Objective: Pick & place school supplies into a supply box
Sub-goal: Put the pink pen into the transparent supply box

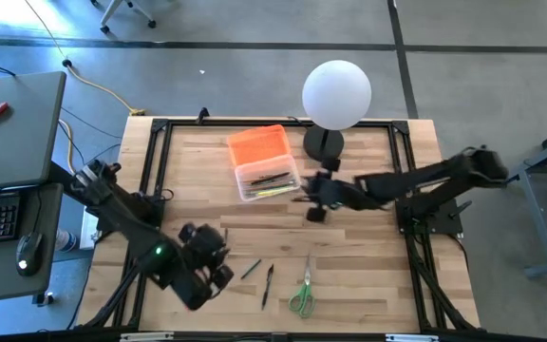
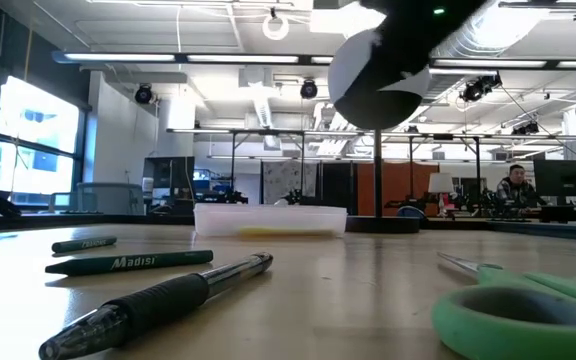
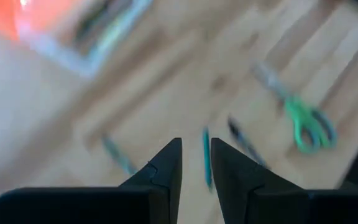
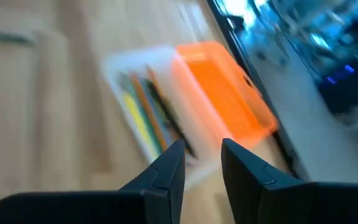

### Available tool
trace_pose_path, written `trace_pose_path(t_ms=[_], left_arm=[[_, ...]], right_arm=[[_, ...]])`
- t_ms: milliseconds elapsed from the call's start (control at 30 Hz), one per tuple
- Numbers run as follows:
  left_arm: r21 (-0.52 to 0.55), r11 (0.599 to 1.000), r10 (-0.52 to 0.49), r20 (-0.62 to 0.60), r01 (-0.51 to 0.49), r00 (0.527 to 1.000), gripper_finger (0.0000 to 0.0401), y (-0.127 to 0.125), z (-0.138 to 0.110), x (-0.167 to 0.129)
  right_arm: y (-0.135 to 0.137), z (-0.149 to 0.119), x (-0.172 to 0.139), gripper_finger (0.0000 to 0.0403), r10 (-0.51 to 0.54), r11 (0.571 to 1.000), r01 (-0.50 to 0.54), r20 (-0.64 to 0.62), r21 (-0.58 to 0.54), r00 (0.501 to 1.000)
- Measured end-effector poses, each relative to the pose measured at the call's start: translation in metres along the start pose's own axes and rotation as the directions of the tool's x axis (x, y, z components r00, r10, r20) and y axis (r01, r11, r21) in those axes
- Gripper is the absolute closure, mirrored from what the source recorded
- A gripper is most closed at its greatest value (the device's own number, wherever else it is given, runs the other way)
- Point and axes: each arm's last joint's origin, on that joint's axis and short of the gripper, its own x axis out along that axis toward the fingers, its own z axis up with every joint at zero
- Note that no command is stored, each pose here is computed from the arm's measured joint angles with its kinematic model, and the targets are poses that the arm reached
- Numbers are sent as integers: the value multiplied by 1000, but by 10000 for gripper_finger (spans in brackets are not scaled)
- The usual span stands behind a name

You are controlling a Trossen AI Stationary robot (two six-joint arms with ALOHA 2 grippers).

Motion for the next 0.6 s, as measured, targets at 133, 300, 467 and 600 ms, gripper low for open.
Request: trace_pose_path(t_ms=[133, 300, 467, 600], left_arm=[[-198, 978, 18, -232, -65, 973, 284, 6, -31, 2], [-335, 894, 93, -512, -298, 854, 284, 19, -63, 12], [-409, 847, 29, -601, -338, 799, 284, 24, -94, 36], [-472, 840, -81, -597, -268, 798, 284, 27, -112, 59]], right_arm=[[9, -22, -23, 320, 95, 990, -116, 222, 81, 970], [17, -38, -42, 320, 166, 955, -263, 488, 137, 857], [23, -51, -50, 320, 153, 962, -255, 585, 95, 797], [26, -56, -50, 320, 138, 972, -221, 571, 79, 809]])
